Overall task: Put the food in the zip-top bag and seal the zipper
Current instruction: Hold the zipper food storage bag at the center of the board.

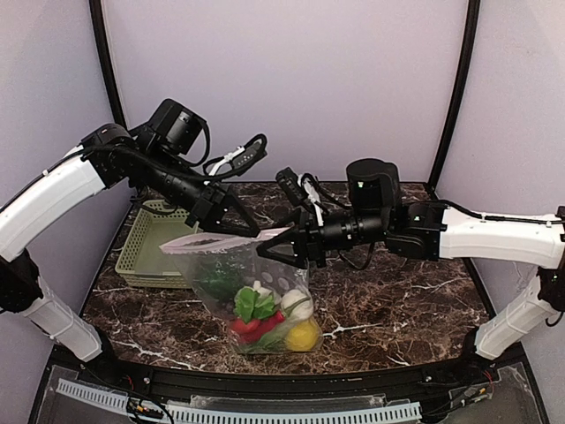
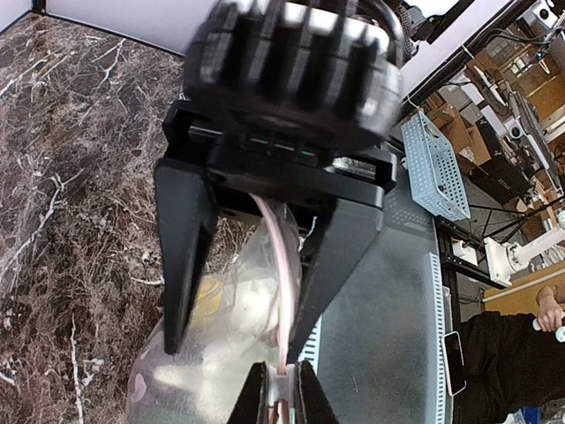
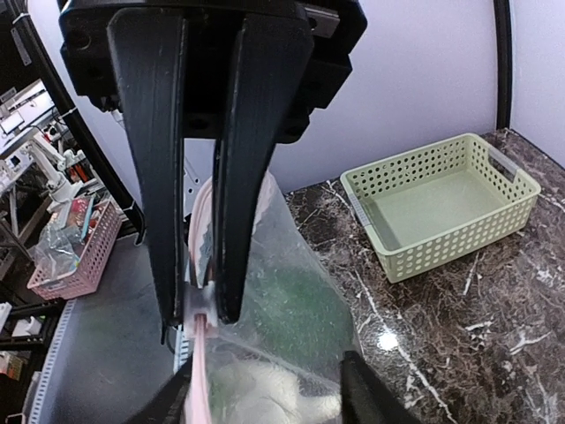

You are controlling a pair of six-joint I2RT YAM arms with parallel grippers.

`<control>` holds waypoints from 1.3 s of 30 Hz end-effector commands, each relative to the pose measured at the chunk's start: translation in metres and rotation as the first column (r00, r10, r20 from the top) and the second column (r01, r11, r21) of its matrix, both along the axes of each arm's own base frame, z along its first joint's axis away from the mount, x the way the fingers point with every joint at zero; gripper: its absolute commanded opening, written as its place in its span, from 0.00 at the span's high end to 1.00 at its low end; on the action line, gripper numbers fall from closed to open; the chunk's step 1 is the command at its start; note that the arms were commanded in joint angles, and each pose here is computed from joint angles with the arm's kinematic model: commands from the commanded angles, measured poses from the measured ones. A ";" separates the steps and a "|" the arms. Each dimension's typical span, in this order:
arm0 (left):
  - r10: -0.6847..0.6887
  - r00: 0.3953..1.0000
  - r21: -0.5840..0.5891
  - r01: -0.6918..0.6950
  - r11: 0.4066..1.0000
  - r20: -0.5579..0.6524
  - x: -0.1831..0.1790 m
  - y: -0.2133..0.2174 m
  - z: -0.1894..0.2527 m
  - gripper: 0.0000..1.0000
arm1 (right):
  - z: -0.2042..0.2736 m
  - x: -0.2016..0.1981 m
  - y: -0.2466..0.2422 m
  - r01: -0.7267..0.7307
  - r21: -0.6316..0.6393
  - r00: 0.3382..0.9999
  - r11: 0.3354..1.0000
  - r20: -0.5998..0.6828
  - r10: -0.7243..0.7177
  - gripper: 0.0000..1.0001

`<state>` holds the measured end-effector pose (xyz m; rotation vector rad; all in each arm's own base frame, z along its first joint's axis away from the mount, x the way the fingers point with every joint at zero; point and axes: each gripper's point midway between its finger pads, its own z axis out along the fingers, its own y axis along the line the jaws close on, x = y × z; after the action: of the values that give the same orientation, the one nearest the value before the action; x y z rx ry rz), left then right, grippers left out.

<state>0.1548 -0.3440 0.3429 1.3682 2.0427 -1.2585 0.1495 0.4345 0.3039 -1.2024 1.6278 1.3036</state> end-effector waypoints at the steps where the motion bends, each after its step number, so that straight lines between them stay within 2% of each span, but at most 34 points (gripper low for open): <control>1: -0.015 1.000 -0.037 0.016 0.999 0.012 -0.007 0.000 0.018 0.99 | 0.023 -0.006 0.008 -0.043 0.087 0.999 0.995 0.020 0.041 0.65; 4: -0.005 1.000 0.004 0.005 1.000 0.030 -0.004 0.004 0.008 0.99 | 0.020 -0.007 0.007 -0.050 0.078 0.999 0.996 0.012 0.049 0.95; 5: -0.012 0.999 0.016 0.011 1.000 0.037 -0.005 0.006 0.005 0.99 | 0.019 -0.009 0.006 -0.057 0.073 0.998 0.996 0.012 0.057 1.00; 13: -0.031 0.991 0.116 0.016 0.993 0.133 -0.001 0.023 -0.012 0.99 | 0.006 -0.017 -0.008 -0.095 0.012 0.995 0.995 -0.005 0.095 1.00; 21: 0.009 0.971 0.216 -0.063 0.974 0.239 0.008 0.047 -0.027 0.99 | 0.003 -0.014 -0.041 -0.040 -0.020 0.999 0.999 -0.010 0.040 1.00; 39: 0.031 0.959 0.290 -0.116 0.950 0.280 0.016 0.067 -0.047 0.99 | 0.011 -0.003 -0.071 0.037 -0.028 0.999 0.999 0.022 -0.036 1.00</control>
<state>0.1719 -0.3595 0.3270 1.5311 1.8040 -0.9720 0.1469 0.4014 0.3007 -1.2248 1.6302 1.2787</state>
